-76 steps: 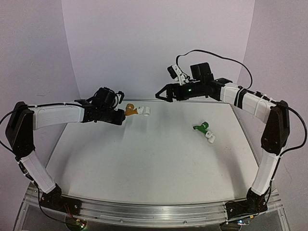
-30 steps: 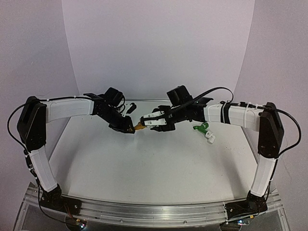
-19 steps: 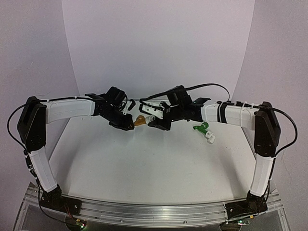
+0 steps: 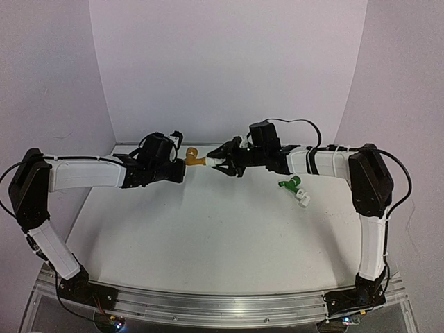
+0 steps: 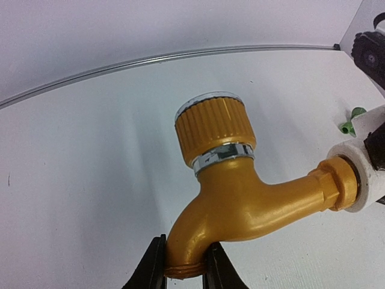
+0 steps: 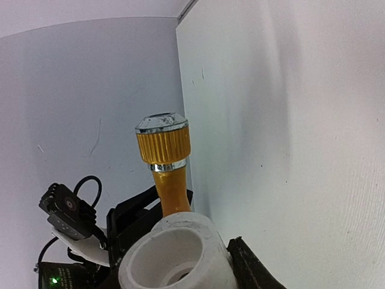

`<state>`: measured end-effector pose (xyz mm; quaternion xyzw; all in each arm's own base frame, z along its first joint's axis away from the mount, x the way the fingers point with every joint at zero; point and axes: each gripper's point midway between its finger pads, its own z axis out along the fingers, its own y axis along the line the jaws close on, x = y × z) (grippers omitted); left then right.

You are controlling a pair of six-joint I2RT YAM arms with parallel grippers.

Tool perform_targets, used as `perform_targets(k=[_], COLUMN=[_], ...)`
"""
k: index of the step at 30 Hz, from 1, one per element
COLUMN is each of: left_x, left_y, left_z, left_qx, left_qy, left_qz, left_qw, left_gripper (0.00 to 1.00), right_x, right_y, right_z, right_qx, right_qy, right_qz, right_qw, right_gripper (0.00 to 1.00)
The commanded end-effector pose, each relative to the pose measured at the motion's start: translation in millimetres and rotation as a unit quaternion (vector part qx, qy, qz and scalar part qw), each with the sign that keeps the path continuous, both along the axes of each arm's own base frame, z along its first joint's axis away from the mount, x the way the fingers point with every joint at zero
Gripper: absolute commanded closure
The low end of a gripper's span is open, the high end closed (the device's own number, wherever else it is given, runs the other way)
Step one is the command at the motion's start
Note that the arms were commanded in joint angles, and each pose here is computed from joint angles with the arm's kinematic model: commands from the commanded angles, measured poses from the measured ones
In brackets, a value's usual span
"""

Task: Install the water faucets
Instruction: Screw the water faucet onto the adaptor.

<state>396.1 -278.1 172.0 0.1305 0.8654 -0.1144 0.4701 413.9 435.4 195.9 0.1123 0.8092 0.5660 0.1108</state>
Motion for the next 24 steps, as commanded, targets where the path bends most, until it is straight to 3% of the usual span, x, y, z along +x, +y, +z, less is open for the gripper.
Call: perform_targets(k=[1,4,6,8,10,12,16,21,24], left_x=[15.5,13.2,10.8,9.1,6.6,4.1,-2.8,-21.8,-31.0], left_y=[21.3,24.6,25.4,26.2,25.5,22.7,9.1,-13.1,-24.8], left_z=[71.0,65.6,55.4,46.9,39.8,36.2,31.9,21.2,10.2], left_qx=[-0.079,-0.070,-0.060,-0.053,-0.050,-0.052,-0.067,-0.070,-0.070], left_qy=[-0.090,-0.072,-0.049,-0.029,-0.011,0.009,0.058,0.120,0.164], left_qz=[0.066,0.070,0.063,0.057,0.044,0.025,-0.034,-0.121,-0.156], left_qw=[0.991,0.992,0.995,0.997,0.998,0.998,0.996,0.983,0.972], left_gripper=[1.00,1.00,1.00,1.00,1.00,1.00,1.00,1.00,1.00], right_x=[5.9,4.7,-2.1,-9.7,-15.8,-16.5,-15.3,-35.4,-50.4], right_y=[-3.5,-12.0,-20.3,-28.3,-39.7,-54.0,-72.5,-67.7,-54.6], right_z=[43.7,55.8,69.2,75.0,75.0,74.1,79.4,72.4,68.1], right_qx=[0.067,0.026,0.004,-0.046,-0.120,-0.194,-0.296,-0.351,-0.356], right_qy=[0.008,-0.092,-0.171,-0.265,-0.349,-0.417,-0.557,-0.682,-0.728], right_qz=[-0.010,0.024,0.054,0.095,0.134,0.157,0.207,0.290,0.326], right_qw=[0.998,0.995,0.984,0.958,0.920,0.874,0.748,0.572,0.487], right_gripper=[0.74,0.38,0.18,0.06,0.02,0.02,0.02,0.07,0.07])
